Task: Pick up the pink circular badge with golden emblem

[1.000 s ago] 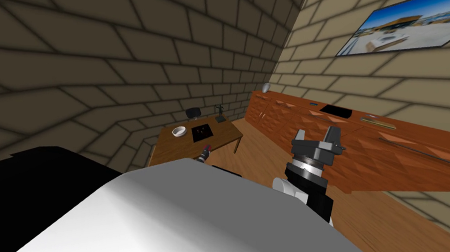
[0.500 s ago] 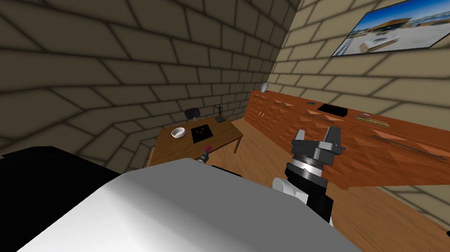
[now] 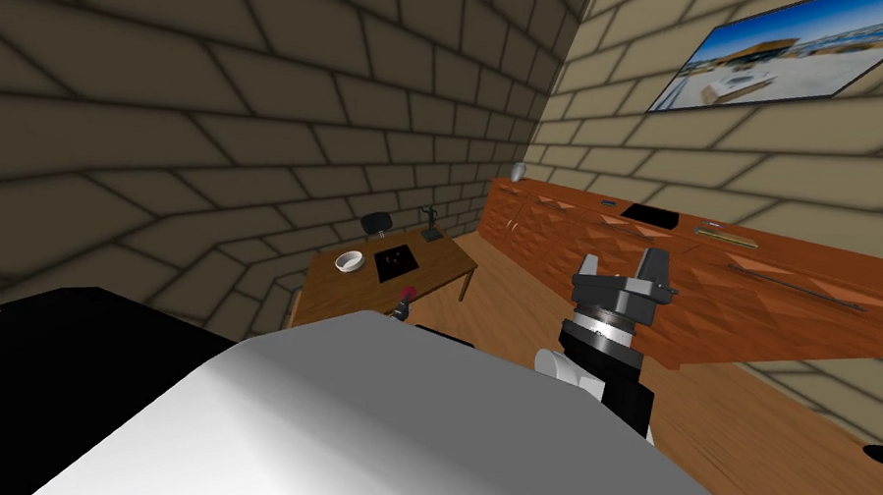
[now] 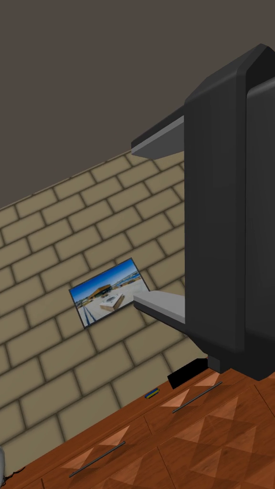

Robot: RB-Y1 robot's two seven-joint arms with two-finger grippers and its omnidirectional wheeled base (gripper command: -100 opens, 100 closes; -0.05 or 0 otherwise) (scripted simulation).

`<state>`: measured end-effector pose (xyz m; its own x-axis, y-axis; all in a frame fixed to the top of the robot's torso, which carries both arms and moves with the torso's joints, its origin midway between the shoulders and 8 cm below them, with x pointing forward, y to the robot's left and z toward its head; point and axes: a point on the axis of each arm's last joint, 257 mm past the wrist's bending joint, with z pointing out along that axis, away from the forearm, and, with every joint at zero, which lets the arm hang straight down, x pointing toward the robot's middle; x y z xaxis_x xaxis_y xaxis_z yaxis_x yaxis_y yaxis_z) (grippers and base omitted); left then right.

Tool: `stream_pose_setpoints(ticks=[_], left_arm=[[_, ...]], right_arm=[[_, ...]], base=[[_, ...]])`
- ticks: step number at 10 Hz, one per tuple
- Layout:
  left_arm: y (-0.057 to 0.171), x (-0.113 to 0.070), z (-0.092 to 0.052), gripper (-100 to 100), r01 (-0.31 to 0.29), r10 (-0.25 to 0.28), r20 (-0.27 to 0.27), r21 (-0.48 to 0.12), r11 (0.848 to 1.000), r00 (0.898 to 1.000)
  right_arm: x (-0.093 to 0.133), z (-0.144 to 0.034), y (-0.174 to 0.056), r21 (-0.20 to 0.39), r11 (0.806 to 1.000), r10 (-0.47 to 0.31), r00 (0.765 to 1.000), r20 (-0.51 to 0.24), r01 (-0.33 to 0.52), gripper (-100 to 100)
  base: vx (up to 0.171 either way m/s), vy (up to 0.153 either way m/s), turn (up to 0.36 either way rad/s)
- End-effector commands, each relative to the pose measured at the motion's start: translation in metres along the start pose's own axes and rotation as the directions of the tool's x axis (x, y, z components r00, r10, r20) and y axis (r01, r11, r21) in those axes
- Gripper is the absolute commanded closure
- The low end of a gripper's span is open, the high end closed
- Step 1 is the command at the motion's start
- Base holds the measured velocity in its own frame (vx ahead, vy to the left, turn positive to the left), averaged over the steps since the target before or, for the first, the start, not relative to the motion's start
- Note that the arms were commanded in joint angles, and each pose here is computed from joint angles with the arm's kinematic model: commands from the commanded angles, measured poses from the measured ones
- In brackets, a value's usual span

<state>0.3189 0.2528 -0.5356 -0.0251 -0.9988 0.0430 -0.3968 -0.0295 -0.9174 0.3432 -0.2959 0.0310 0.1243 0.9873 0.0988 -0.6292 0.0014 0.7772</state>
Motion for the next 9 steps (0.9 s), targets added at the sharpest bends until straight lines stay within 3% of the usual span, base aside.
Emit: stream_pose_setpoints(ticks=[1, 2, 4, 5, 6, 9], left_arm=[[0.000, 0.000, 0.000, 0, 0.000, 0.000, 0.000, 0.000, 1.000, 1.000], [0.007, 0.004, -0.008, -100, 0.000, 0.000, 0.000, 0.001, 1.000, 1.000], [0.015, 0.008, -0.018, -100, 0.001, -0.001, 0.001, 0.001, 1.000, 1.000], [0.012, 0.006, -0.015, -100, 0.002, -0.002, 0.001, 0.000, 1.000, 1.000], [0.011, 0.007, -0.015, 100, 0.001, -0.001, 0.001, 0.002, 1.000, 1.000], [0.011, 0.007, -0.015, 100, 0.002, -0.002, 0.001, 0.003, 1.000, 1.000]], right_arm=[[0.000, 0.000, 0.000, 0.000, 1.000, 0.000, 1.000, 0.000, 0.000, 0], [0.000, 0.000, 0.000, 0.000, 1.000, 0.000, 1.000, 0.000, 0.000, 0], [0.000, 0.000, 0.000, 0.000, 1.000, 0.000, 1.000, 0.000, 0.000, 0], [0.000, 0.000, 0.000, 0.000, 1.000, 0.000, 1.000, 0.000, 0.000, 0], [0.000, 0.000, 0.000, 0.000, 1.000, 0.000, 1.000, 0.000, 0.000, 0], [0.000, 0.000, 0.000, 0.000, 1.000, 0.000, 1.000, 0.000, 0.000, 0]], base=[[0.000, 0.000, 0.000], [0.078, 0.010, -0.008], [0.139, 0.020, -0.006], [0.066, 0.013, -0.001], [0.011, 0.002, 0.000], [0.000, 0.000, 0.000]])
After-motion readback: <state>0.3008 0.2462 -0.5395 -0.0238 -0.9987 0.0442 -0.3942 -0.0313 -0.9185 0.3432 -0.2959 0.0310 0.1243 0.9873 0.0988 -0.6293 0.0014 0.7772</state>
